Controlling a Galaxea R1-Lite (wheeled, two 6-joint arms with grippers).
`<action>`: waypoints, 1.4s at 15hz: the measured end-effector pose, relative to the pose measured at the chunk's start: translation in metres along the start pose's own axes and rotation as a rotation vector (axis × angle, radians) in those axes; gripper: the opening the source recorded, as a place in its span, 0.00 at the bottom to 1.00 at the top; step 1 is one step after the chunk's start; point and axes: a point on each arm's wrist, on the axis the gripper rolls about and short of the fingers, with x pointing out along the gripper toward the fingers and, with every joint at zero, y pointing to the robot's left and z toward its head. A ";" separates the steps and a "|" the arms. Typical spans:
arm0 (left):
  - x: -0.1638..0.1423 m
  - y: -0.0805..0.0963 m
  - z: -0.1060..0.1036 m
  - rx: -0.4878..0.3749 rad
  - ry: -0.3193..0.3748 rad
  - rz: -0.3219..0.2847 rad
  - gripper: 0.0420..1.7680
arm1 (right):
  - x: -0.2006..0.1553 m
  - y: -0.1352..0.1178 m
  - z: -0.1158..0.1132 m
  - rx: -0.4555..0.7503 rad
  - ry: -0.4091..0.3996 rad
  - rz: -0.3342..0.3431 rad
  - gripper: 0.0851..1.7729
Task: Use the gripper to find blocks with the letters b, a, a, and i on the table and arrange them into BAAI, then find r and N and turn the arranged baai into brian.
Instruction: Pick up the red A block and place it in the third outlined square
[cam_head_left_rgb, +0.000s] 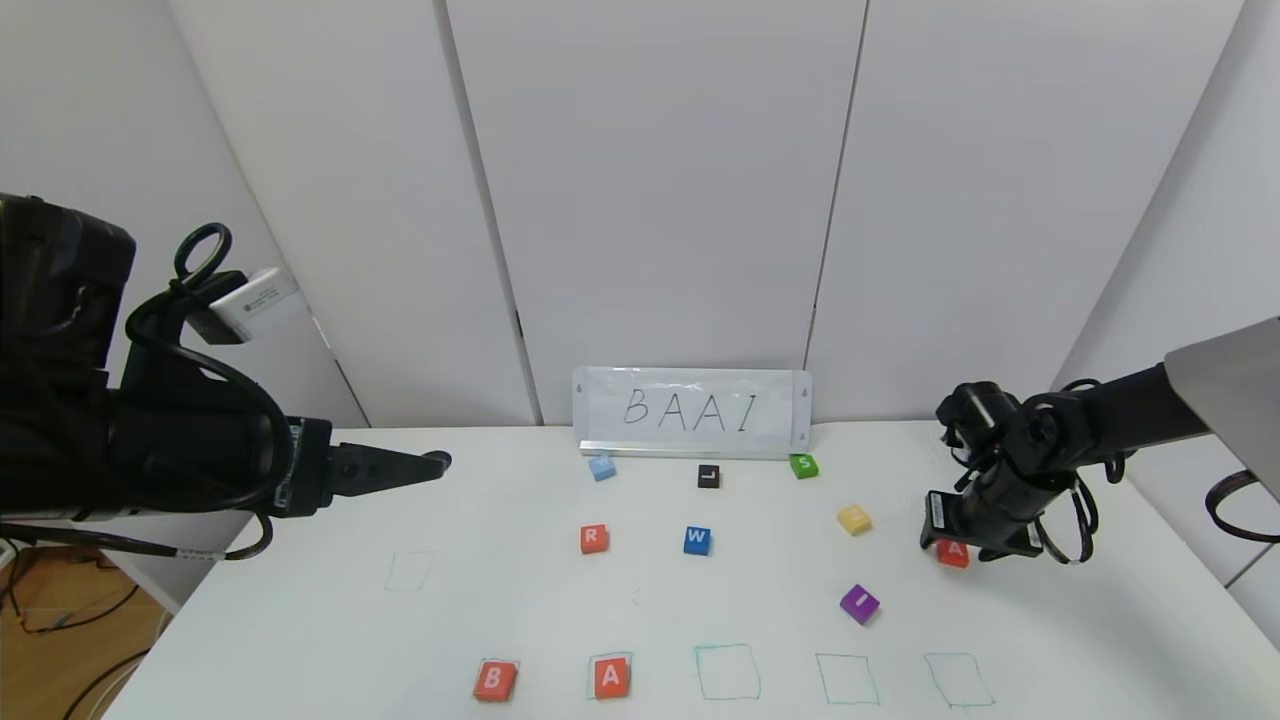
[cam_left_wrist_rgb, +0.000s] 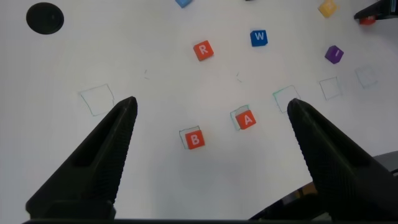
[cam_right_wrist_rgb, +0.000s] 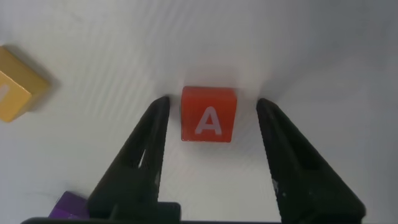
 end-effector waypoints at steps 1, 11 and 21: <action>0.000 0.000 0.000 0.001 -0.001 0.001 0.97 | 0.000 0.000 0.000 -0.001 0.000 -0.001 0.51; -0.001 0.002 0.001 -0.004 -0.004 0.008 0.97 | -0.001 0.001 -0.001 -0.005 0.001 -0.002 0.27; 0.000 0.005 0.001 -0.001 -0.003 0.018 0.97 | -0.070 0.025 -0.020 -0.057 -0.006 0.031 0.27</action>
